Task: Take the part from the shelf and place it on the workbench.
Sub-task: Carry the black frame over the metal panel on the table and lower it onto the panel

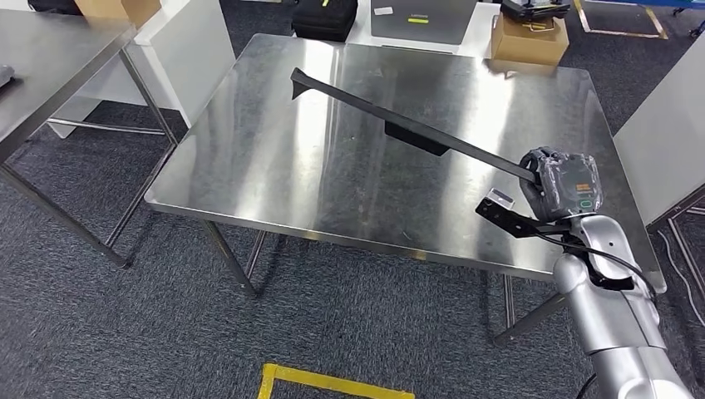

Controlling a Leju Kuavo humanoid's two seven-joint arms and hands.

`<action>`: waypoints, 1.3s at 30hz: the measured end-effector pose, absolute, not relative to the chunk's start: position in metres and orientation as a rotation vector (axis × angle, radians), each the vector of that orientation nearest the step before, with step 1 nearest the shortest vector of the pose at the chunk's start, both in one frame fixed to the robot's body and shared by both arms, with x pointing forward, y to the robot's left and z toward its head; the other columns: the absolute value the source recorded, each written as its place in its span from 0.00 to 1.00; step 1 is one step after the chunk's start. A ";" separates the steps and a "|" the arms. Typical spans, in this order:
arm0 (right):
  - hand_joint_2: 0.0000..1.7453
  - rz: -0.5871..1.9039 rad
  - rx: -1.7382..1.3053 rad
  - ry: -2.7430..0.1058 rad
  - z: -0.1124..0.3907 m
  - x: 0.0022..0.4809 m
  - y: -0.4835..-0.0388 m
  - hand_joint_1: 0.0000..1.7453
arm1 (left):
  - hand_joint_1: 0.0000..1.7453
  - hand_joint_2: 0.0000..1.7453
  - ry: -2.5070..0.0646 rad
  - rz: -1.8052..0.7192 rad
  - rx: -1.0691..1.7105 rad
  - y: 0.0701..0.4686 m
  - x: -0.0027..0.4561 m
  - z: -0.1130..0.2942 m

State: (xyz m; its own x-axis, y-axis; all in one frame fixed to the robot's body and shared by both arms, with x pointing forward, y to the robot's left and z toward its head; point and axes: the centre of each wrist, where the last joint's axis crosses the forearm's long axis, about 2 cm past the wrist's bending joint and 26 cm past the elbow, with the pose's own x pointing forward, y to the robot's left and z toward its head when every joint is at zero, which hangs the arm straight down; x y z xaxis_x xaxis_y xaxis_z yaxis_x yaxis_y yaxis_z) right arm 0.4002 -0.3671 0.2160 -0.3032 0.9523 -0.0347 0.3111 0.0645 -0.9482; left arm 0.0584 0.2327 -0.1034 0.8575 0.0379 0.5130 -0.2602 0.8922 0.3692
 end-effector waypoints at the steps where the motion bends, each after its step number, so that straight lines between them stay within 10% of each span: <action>1: 1.00 1.254 -1.271 -1.693 0.215 0.400 -0.367 1.00 | 0.00 0.00 -0.520 0.162 0.446 0.233 0.058 -0.103; 39: 1.00 1.105 -1.513 -1.358 0.254 0.458 -0.431 1.00 | 0.00 0.00 -0.550 0.133 0.440 0.233 0.062 -0.103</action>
